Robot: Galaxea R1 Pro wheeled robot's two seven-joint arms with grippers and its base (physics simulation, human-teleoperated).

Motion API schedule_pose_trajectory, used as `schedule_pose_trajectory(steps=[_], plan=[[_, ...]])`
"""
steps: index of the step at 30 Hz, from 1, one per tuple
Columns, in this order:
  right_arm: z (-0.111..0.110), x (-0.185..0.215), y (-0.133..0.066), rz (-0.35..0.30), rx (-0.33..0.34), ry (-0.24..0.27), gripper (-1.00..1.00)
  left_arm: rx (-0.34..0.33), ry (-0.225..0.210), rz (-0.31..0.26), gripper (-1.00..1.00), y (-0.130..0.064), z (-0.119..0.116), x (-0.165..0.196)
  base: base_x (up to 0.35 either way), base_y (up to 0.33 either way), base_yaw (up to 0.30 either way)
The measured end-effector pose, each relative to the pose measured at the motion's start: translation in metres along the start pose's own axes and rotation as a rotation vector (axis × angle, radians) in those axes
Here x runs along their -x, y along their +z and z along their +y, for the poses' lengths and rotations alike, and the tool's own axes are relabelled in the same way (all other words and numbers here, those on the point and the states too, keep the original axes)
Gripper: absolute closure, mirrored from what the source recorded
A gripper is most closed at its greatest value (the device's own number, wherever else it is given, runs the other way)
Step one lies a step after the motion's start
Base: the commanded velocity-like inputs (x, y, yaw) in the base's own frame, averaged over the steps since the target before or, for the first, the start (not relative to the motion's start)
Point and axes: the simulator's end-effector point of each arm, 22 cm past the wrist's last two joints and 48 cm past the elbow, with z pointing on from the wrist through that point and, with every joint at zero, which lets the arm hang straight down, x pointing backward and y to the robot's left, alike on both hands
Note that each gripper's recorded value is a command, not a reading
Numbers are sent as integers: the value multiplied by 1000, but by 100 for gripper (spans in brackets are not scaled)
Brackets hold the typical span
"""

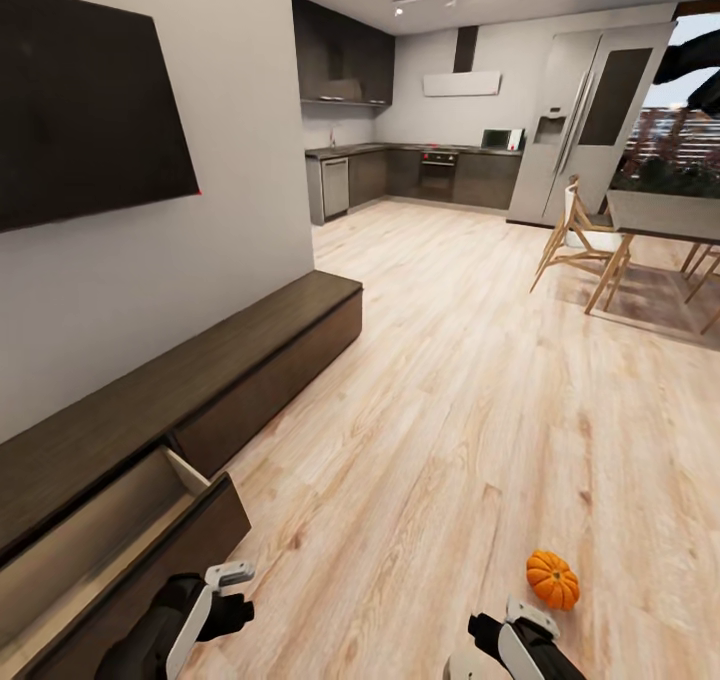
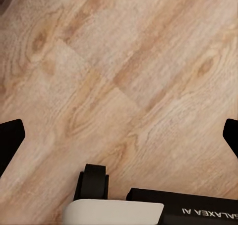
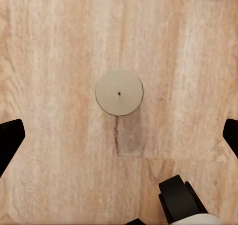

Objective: Place each of the two pumpkins and all three candles from the living room inside a cabinet in the living room (use any cabinet), then make sure every cabinet is closed, and position the cauldron so it is next to a table in the living room.

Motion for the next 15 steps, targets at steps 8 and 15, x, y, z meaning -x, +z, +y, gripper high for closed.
schedule_pose_trajectory(steps=[8, 15], plan=[[-5, -8, 15, -2, -7, 0, -100, -2, -2, -17, -100, 15, 0, -1, 0, 0, 0], [-6, -15, 28, 1, -8, 2, -100, -2, -3, -27, -100, 29, 0, -3, 0, 0, 0]])
